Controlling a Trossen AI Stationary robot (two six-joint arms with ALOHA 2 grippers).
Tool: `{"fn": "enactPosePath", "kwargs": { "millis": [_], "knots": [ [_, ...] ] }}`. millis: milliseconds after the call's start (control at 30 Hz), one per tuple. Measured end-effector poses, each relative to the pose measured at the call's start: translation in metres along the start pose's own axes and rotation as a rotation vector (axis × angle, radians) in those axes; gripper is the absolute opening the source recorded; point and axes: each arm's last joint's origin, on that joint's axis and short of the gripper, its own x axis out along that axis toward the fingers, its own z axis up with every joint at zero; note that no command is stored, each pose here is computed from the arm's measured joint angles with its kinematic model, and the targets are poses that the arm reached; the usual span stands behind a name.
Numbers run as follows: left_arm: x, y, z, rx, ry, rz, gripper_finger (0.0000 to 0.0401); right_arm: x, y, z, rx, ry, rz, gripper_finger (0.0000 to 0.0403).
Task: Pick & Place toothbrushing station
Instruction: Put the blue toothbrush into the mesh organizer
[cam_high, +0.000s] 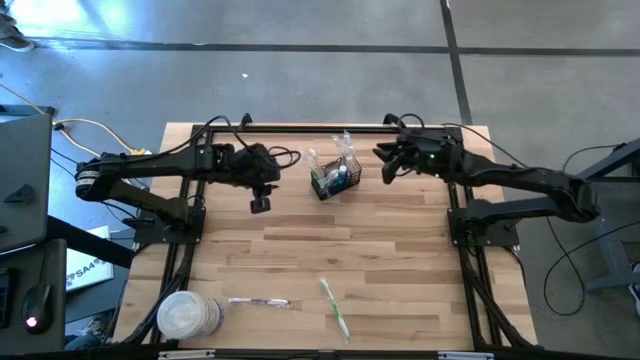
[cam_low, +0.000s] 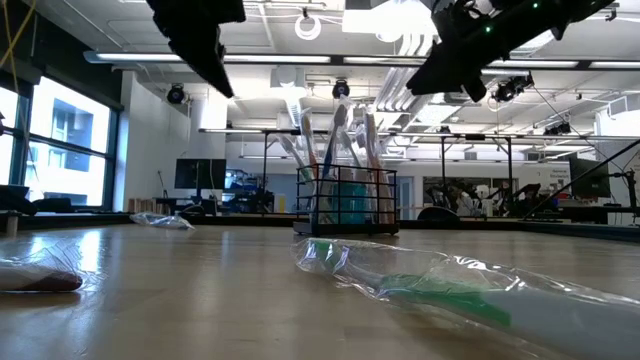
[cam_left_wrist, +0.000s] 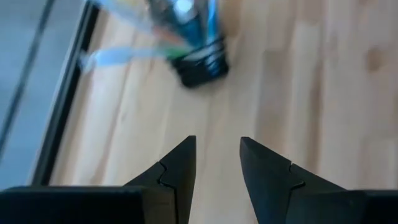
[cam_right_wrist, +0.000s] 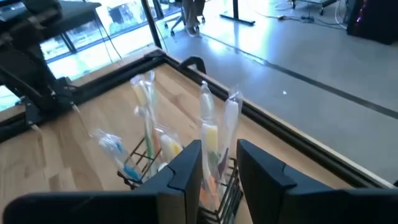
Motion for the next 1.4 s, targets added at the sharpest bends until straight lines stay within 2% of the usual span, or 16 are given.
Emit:
{"fn": "enactPosePath", "kwargs": {
  "millis": [167,400,533,633,767,800,867,967,1033,1133,1300,1400],
  "knots": [
    [0.001,0.008,-0.007,-0.006,0.074,0.075,0.0138,-0.003,0.0,0.002,0.003,-0.014,0.003,0.0093],
    [0.003,0.03,-0.013,-0.076,0.117,0.088,0.0222,-0.001,0.0,0.001,0.002,-0.008,0.002,0.0093],
    [0.004,0.049,-0.024,-0.114,0.198,0.093,0.0248,-0.001,0.0,0.001,0.002,-0.008,0.002,0.0093],
    [0.006,0.068,-0.036,-0.251,0.274,0.067,0.025,-0.001,0.0,0.001,0.002,-0.009,0.002,0.0094],
    [0.01,0.095,-0.053,-0.648,0.353,0.164,0.0251,-0.001,0.0,0.001,0.002,-0.009,0.002,0.0094],
    [0.011,0.101,-0.056,-0.712,0.362,0.184,0.0251,-0.001,0.0,0.001,0.002,-0.01,-0.001,0.0094],
    [0.016,0.11,-0.059,-0.714,0.381,0.179,0.0251,-0.001,-0.001,0.001,0.002,-0.012,-0.007,0.0094],
    [0.023,0.113,-0.061,-0.589,0.405,0.092,0.0251,-0.001,-0.001,0.001,0.003,-0.012,-0.008,0.0094],
    [0.031,0.117,-0.063,-0.587,0.425,0.087,0.0251,-0.001,-0.001,0.001,0.003,-0.012,-0.008,0.0094],
    [0.046,0.129,-0.066,-0.675,0.442,0.114,0.0251,-0.001,-0.001,0.001,0.003,-0.012,-0.008,0.0094],
    [0.073,0.141,-0.08,-0.783,0.572,0.116,0.0251,-0.001,-0.001,0.001,0.003,-0.011,-0.006,0.0094],
    [0.085,0.144,-0.089,-0.947,0.655,0.151,0.0251,-0.001,-0.001,0.001,0.003,-0.011,-0.005,0.0094]
  ]
}}
